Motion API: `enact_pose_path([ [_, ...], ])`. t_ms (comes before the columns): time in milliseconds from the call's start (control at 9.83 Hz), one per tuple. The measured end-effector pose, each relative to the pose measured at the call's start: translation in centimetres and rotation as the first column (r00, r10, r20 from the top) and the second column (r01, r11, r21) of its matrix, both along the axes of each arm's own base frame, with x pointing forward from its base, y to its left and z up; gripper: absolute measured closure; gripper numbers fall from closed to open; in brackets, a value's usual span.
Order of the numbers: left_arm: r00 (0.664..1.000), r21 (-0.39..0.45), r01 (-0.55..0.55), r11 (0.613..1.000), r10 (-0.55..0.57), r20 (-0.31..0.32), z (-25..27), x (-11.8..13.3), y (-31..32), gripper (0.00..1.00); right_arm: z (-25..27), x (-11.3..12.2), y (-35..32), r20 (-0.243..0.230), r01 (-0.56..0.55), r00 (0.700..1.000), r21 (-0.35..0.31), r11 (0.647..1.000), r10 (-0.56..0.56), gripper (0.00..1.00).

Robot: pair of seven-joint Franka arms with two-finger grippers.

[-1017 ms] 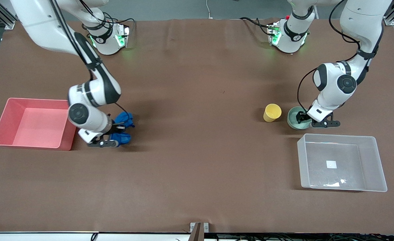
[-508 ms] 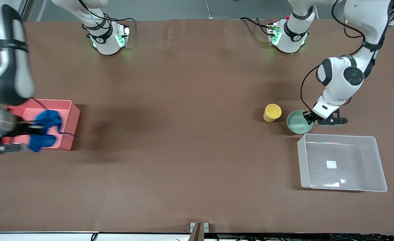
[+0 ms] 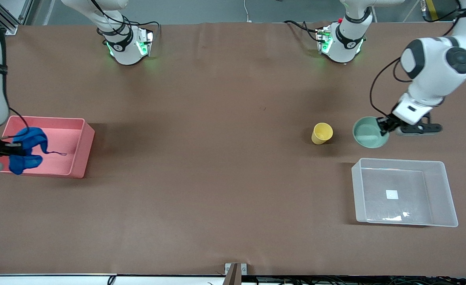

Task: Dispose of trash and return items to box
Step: 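Carry the cloth to the pink bin while the left gripper carries the bowl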

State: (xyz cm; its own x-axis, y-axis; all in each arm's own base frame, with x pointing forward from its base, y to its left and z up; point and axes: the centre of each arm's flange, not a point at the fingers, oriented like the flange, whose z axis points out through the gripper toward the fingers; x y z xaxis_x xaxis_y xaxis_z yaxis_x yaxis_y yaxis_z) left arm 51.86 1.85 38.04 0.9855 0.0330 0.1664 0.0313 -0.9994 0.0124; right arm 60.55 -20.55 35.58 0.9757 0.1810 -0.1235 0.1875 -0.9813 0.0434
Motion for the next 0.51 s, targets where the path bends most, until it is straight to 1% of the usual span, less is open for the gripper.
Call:
enact_pose_path([
  [102,1.000,0.007,-0.006,1.000,0.005,0.009,1.2,3.1,0.6,0.97,-2.7,-0.9,-0.1,0.010,0.002,1.000,-0.003,1.000,-0.002,0.86],
  [203,1.000,0.018,-0.005,1.000,0.005,0.016,1.3,6.7,0.9,0.97,-5.5,-2.0,-0.1,0.028,0.002,1.000,-0.011,1.000,-0.002,0.86],
  [407,1.000,0.036,-0.008,0.999,0.007,0.017,-1.7,13.4,1.7,0.97,-9.4,-4.1,-0.7,0.051,-0.016,0.999,-0.025,1.000,0.017,0.86],
  [508,1.000,0.030,-0.001,1.000,0.001,0.002,-3.8,15.7,3.0,0.97,-10.4,-4.7,-1.5,0.047,-0.022,0.999,-0.026,0.999,0.023,0.86],
])
